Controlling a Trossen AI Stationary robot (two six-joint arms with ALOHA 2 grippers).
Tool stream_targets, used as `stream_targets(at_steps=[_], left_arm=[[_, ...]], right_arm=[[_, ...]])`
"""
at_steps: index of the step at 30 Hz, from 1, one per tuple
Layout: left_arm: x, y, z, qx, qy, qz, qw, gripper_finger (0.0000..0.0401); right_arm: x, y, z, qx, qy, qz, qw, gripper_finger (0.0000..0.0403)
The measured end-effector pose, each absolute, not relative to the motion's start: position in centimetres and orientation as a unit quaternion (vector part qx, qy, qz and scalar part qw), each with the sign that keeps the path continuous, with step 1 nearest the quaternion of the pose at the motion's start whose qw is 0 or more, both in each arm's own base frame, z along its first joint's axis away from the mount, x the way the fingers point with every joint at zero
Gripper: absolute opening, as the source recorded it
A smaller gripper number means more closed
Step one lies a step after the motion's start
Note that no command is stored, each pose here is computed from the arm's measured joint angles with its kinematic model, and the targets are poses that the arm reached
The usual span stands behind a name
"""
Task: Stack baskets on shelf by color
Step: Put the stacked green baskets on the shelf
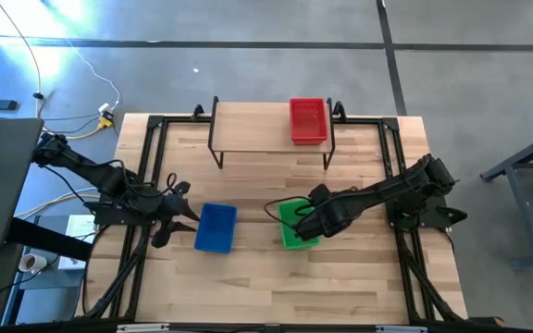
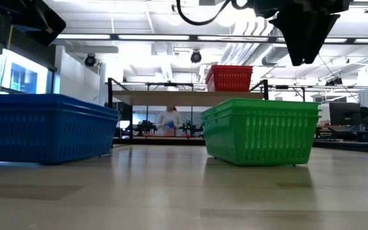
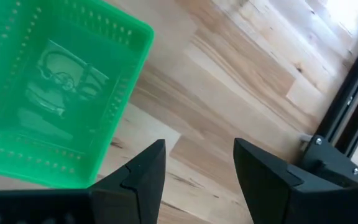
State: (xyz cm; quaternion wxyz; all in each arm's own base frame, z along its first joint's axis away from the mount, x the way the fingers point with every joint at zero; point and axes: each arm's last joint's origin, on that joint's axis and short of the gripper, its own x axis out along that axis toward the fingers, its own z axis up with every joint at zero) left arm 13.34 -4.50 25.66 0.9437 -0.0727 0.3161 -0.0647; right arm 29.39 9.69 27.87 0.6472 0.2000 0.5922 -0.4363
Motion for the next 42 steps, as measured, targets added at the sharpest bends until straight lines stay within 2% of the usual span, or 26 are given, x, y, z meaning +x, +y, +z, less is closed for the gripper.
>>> stream_targets(at_steps=[16,21,24,33,42], left_arm=[[13.3,-4.5,25.6,-0.072,0.317,-0.064,0.943,0.0136],[13.3,-4.5,25.6,-0.072,0.317,-0.065,0.943,0.0136],[13.3,-4.5,25.6,-0.072,0.318,-0.064,0.943,0.0136],[13.3,-4.5,25.6,-0.072,0.319,-0.064,0.943,0.0136],[13.4,-4.3,25.6,-0.063,0.312,-0.036,0.947,0.0136]], right_arm=[[27.5,8.6,31.0,0.19,0.533,-0.431,0.703,0.0177],[25.1,7.7,29.9,0.205,0.526,-0.465,0.682,0.0177],[23.9,7.6,29.5,0.226,0.505,-0.47,0.688,0.0177],[22.4,7.6,29.0,0.305,0.451,-0.408,0.733,0.0177],[23.4,9.3,27.0,0.378,0.408,-0.315,0.769,0.0177]])
